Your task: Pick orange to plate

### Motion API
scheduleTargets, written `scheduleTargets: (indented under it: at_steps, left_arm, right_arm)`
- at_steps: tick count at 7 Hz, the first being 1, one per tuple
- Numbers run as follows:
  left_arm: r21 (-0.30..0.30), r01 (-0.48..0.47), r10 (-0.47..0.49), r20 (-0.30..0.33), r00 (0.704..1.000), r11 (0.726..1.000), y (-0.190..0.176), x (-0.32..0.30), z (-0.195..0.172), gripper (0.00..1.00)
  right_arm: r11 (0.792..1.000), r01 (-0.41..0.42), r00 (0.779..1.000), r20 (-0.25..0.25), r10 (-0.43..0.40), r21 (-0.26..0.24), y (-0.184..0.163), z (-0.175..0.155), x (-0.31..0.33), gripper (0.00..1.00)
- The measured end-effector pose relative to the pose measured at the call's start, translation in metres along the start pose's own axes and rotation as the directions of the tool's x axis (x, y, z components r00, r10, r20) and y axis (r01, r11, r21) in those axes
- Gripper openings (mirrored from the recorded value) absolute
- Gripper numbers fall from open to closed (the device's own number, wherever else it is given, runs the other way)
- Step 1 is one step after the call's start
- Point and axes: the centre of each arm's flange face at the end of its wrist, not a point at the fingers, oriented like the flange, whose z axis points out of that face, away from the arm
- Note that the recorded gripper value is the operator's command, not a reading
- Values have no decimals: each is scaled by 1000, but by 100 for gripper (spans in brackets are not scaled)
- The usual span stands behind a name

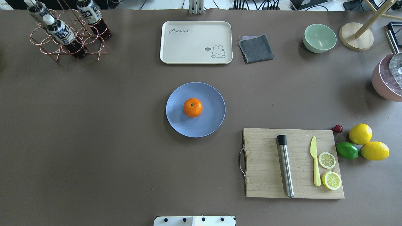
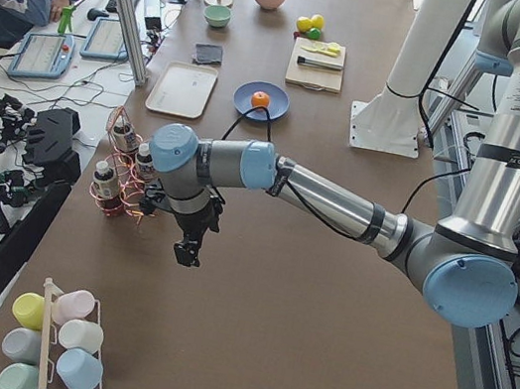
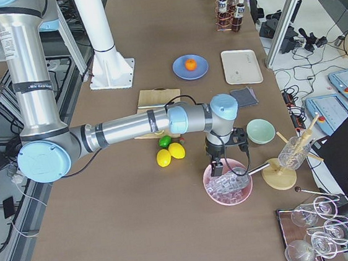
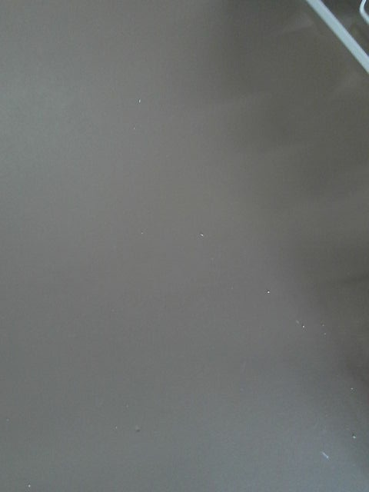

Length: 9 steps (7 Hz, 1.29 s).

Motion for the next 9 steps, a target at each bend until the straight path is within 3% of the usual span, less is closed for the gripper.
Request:
scheduleTargets:
  at_steps: [2,4,9]
  left_arm:
    - [-16,6,-6,4,1000,1000,9,-13,12,98]
    - [29,-25,25,1,1000,999,28,-30,42,98]
    - [52,-42,43,-6,999,998,33,-32,51,98]
  right_arm:
    - [997,-75,997,3,75,-7,25,7,45,100]
    - [993,-120,993,10,120,3,41,4,67,100]
    - [990,-138,988,65,137,3,45,3,70,100]
